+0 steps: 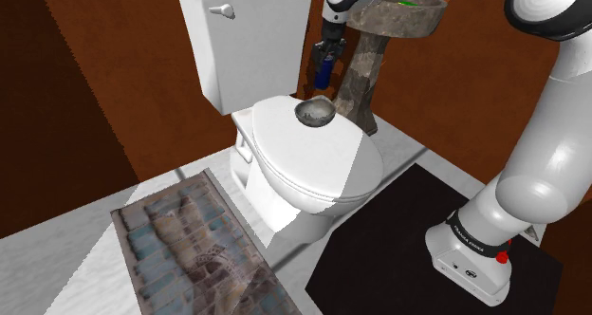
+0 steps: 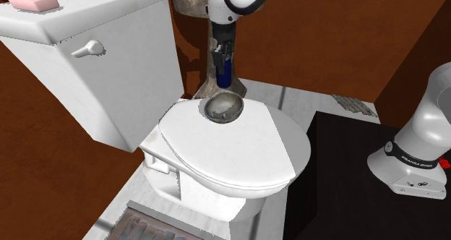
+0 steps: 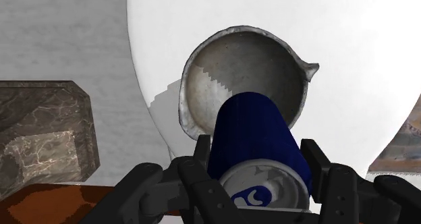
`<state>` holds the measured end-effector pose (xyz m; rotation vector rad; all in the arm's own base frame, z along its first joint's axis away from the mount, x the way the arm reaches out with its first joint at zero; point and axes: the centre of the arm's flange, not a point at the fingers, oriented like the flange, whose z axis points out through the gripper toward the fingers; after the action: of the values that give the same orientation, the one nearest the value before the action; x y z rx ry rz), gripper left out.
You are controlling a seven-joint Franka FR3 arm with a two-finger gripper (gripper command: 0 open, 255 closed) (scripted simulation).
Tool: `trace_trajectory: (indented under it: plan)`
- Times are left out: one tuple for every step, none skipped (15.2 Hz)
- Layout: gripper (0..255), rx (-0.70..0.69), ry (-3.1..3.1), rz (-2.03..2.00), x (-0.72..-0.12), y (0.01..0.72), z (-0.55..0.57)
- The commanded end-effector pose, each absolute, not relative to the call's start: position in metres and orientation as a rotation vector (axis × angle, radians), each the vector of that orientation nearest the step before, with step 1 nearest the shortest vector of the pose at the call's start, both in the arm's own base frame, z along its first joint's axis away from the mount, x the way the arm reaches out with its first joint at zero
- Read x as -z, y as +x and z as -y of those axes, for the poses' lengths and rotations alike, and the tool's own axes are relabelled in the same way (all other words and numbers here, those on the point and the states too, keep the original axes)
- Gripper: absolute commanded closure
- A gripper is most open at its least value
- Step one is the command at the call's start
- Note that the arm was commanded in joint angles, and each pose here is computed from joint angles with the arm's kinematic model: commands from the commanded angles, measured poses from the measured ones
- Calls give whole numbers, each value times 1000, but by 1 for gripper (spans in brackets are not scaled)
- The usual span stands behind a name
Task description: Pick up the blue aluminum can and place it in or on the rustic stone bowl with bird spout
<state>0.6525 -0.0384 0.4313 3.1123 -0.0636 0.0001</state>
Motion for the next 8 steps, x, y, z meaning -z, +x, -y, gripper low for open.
trace_trajectory:
  plan:
    - [255,-1,3113,62,-421,653,40]
    - [255,-1,3113,62,-416,653,40]
    - [255,-1,3113,62,-411,653,40]
    - [255,-1,3113,62,-406,653,40]
    - [255,-1,3113,62,-400,653,40]
    - [255,-1,3113,62,-395,653,40]
    - [255,-1,3113,62,-390,653,40]
    - [255,-1,3113,62,-385,653,40]
